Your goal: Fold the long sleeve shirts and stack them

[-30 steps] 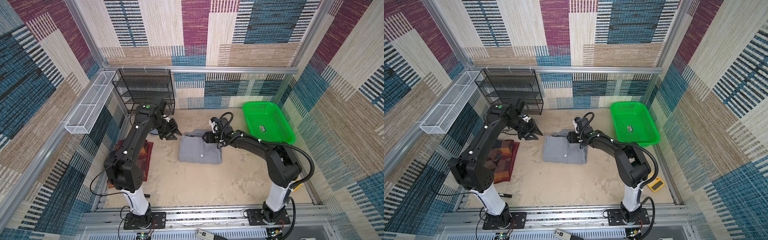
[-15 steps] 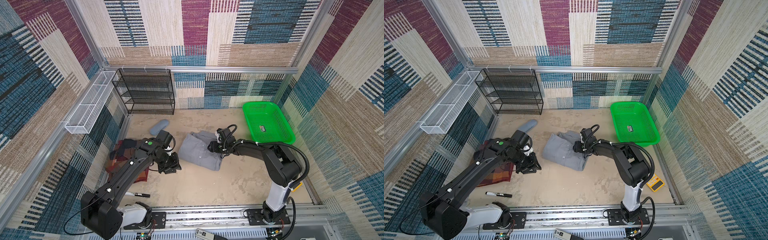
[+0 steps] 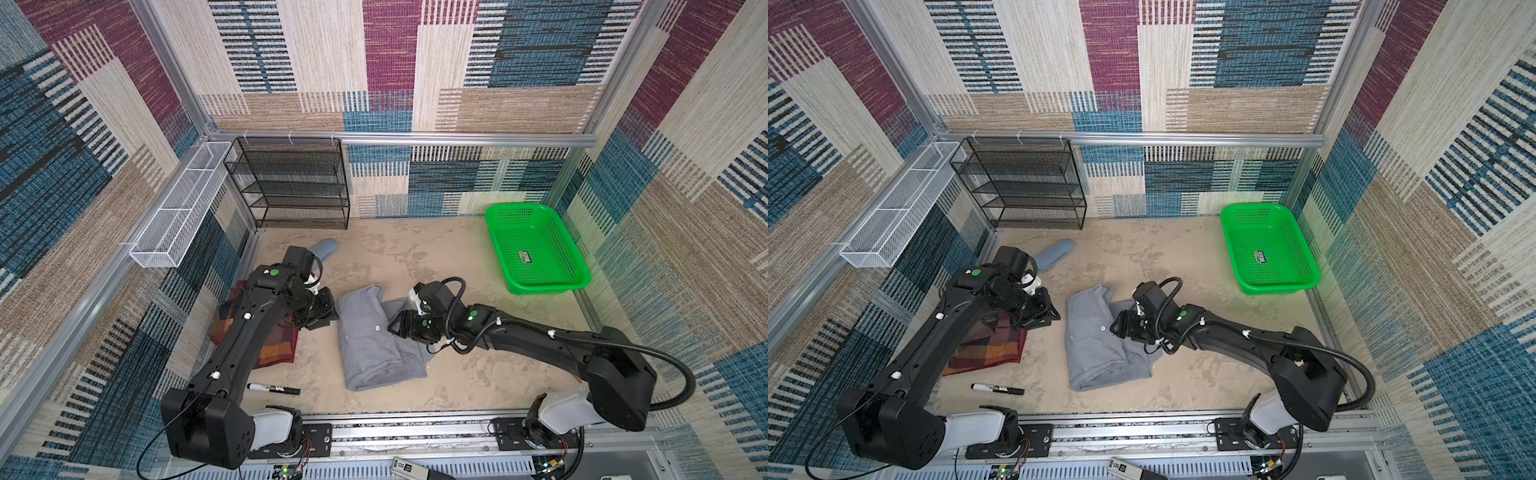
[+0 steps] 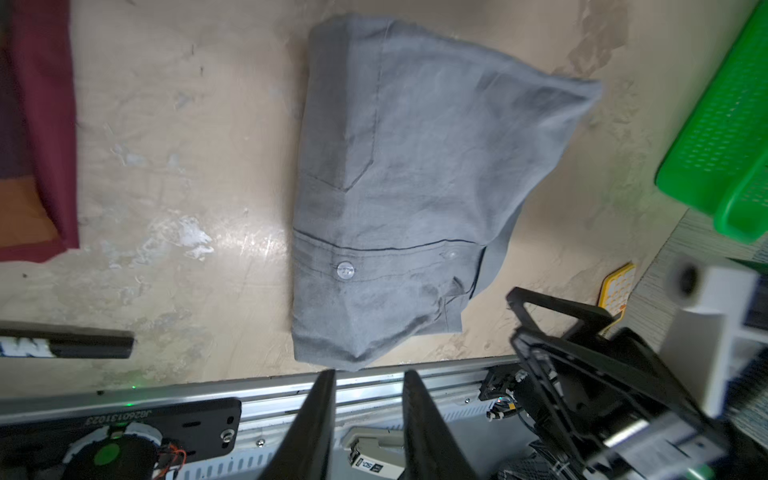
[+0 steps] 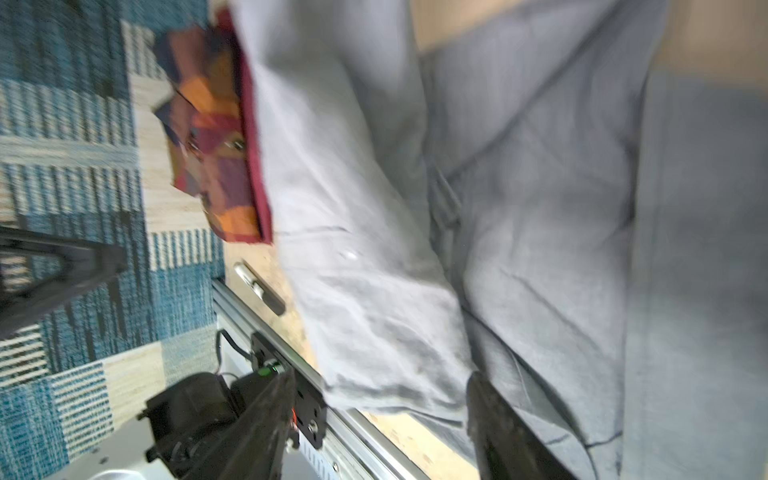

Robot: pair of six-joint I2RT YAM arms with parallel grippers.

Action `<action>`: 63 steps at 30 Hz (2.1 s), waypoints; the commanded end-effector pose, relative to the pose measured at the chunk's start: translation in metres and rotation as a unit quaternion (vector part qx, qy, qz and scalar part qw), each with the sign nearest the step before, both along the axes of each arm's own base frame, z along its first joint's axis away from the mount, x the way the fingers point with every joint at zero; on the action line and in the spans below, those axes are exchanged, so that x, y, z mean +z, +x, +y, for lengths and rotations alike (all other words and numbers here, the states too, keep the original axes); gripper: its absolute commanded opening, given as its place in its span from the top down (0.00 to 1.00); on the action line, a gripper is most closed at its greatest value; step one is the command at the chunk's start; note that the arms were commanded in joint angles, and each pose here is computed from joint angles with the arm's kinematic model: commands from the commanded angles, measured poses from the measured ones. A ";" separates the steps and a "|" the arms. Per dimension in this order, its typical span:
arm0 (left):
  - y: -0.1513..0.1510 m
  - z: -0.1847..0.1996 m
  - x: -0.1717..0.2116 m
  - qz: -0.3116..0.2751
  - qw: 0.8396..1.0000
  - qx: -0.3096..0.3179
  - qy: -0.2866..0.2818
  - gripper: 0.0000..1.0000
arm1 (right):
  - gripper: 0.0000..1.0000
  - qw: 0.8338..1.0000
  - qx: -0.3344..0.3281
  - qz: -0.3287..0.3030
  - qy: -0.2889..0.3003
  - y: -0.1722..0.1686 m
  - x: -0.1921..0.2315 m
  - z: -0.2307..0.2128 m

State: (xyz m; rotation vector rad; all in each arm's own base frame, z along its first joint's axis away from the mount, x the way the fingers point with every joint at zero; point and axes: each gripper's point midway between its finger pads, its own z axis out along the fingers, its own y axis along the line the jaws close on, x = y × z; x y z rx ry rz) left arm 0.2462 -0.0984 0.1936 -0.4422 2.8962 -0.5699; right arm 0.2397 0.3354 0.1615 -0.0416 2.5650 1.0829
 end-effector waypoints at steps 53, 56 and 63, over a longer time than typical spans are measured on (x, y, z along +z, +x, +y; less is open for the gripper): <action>-0.021 -0.009 -0.055 0.078 0.996 -0.003 0.051 0.71 | 1.00 0.998 0.054 -0.027 0.009 -0.029 -0.044 -0.070; -0.018 -0.012 -0.055 0.070 0.994 -0.011 0.083 0.71 | 1.00 0.999 0.033 0.001 0.001 -0.038 -0.059 -0.085; -0.013 -0.035 -0.058 0.066 0.990 -0.038 0.118 0.72 | 1.00 0.998 -0.010 0.048 -0.035 -0.052 -0.102 -0.112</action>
